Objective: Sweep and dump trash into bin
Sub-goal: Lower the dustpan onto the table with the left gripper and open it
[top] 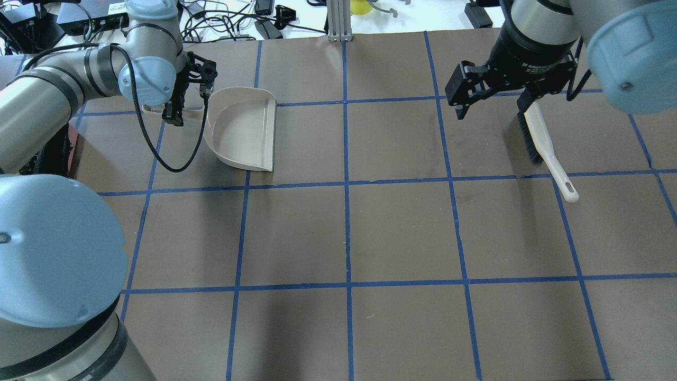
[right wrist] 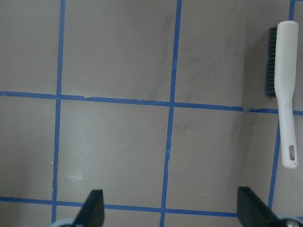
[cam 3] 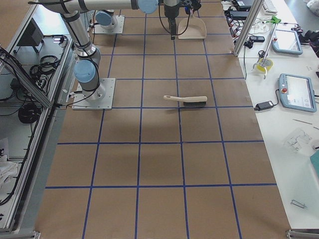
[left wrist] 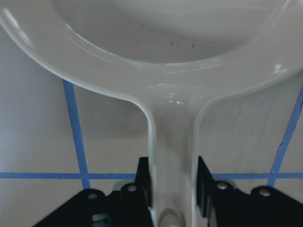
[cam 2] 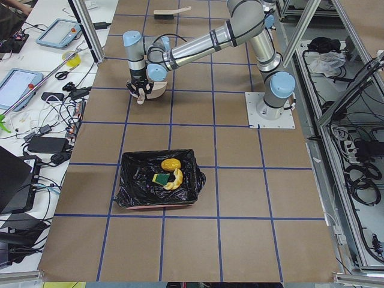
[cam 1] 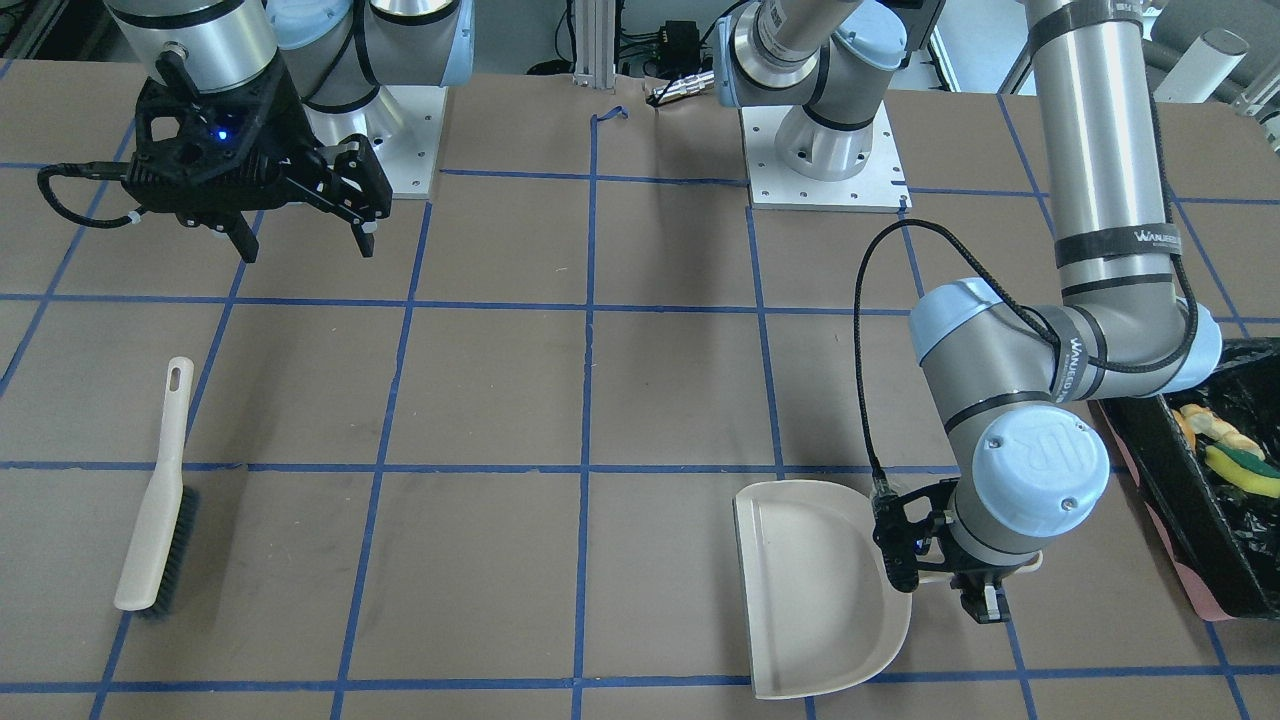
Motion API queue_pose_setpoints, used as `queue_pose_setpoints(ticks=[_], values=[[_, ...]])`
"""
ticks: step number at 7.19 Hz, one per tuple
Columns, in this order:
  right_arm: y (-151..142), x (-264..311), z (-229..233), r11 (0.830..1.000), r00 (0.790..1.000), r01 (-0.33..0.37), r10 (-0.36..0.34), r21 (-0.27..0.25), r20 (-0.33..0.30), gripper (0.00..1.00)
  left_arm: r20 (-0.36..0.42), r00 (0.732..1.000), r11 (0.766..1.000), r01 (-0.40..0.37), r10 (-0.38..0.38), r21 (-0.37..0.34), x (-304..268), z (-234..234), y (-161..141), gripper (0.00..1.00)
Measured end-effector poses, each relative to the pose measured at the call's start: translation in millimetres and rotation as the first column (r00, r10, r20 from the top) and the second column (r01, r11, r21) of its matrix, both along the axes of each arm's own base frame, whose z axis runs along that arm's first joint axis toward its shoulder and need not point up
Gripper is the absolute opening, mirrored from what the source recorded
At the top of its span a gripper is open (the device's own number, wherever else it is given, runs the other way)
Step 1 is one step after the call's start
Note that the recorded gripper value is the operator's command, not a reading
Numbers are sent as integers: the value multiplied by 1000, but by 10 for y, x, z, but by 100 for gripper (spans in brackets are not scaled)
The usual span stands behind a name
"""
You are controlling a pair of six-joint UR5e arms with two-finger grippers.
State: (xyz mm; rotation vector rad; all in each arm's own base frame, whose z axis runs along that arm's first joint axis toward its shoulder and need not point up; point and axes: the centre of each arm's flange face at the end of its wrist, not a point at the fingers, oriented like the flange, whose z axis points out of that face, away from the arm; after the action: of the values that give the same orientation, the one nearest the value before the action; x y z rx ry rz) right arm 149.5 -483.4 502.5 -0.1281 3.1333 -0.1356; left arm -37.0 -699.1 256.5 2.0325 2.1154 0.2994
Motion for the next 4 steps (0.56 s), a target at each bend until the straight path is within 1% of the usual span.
queue_pose_setpoints(ticks=[1,2,4], values=[[8,0,17,1000,1000,-1,1,-7,1,100,-1,1000,1000,1,-1,2,0,7,10,77],[14,4,32,1000,1000,0,0,-12,2,100,-4,1000,1000,1,-1,4,-7,4,18,87],[6,2,31,1000,1000,0,0,-13,-6,100,-14,1000,1000,3,-3,0,-32,22,13,87]])
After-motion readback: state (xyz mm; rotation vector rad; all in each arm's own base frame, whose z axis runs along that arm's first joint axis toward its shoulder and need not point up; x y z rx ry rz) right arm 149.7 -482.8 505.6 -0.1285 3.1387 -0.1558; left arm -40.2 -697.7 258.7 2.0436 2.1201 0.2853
